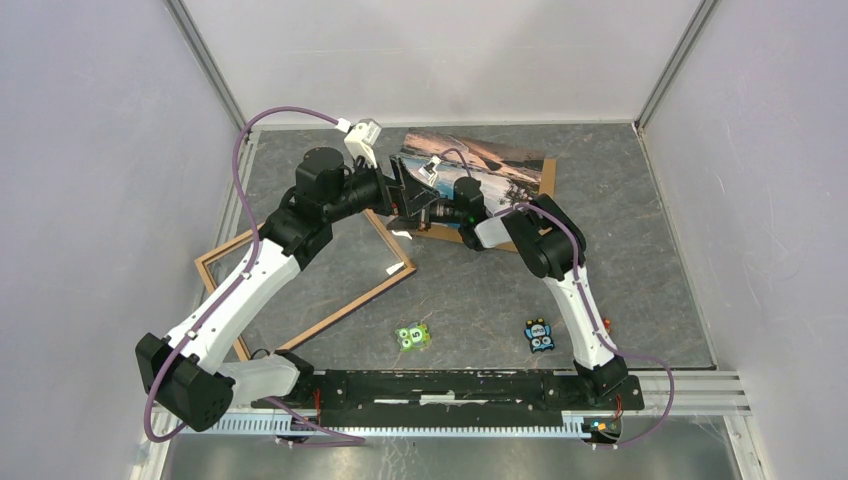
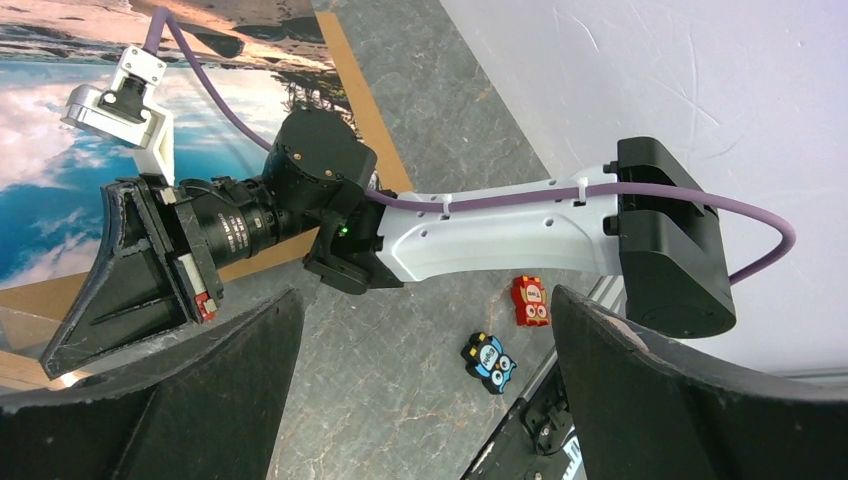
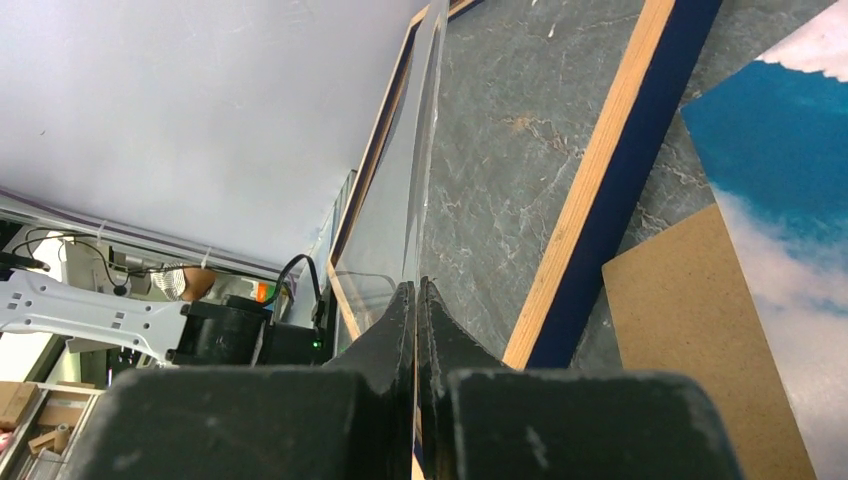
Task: Put the photo into the frame
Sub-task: Adjust the photo frame item on the photo frame.
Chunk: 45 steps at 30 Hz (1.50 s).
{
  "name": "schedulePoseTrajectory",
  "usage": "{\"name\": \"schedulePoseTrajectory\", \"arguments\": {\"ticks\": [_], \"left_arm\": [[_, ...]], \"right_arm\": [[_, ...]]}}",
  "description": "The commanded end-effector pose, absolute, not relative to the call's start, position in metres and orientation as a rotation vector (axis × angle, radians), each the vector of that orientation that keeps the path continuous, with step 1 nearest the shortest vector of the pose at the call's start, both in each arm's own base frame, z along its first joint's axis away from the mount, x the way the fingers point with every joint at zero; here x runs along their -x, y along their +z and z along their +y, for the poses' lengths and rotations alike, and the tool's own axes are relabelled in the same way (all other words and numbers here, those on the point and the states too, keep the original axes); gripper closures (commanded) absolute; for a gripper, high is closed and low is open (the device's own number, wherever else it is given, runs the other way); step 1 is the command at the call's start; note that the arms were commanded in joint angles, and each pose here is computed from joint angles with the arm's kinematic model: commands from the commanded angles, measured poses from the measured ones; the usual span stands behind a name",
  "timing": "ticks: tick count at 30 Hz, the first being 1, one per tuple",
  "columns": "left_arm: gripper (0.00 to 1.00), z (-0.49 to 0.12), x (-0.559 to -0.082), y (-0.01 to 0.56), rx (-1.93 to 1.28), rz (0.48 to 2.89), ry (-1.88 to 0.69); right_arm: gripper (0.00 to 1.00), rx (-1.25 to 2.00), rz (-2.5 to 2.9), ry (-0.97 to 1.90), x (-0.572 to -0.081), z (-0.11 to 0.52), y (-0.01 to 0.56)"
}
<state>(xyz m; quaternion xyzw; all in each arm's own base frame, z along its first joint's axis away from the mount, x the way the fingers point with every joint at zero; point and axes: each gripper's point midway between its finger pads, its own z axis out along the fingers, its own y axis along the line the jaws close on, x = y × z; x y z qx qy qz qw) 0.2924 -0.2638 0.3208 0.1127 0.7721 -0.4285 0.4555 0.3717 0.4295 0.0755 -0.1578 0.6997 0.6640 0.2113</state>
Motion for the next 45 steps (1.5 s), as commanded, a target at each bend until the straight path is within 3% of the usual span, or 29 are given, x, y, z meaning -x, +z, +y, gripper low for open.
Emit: {"name": "schedulePoseTrajectory", "arguments": {"ticks": [1, 22, 45], "left_arm": [[0.02, -0.265, -0.29, 0.341, -0.274, 1.833, -1.108], [0.02, -0.267, -0.291, 0.338, -0.267, 1.843, -1.128], [0.02, -0.27, -0.29, 0.338, -0.264, 1.846, -1.155]], "right_arm": [[1.0, 0.48, 1.806, 1.861, -0.376, 0.438, 0.096], [1.0, 0.41, 1.87, 1.852, -0.38, 0.446, 0.085], [1.0, 0.272, 2.128, 1.807, -0.346, 0.462, 0.073]]}}
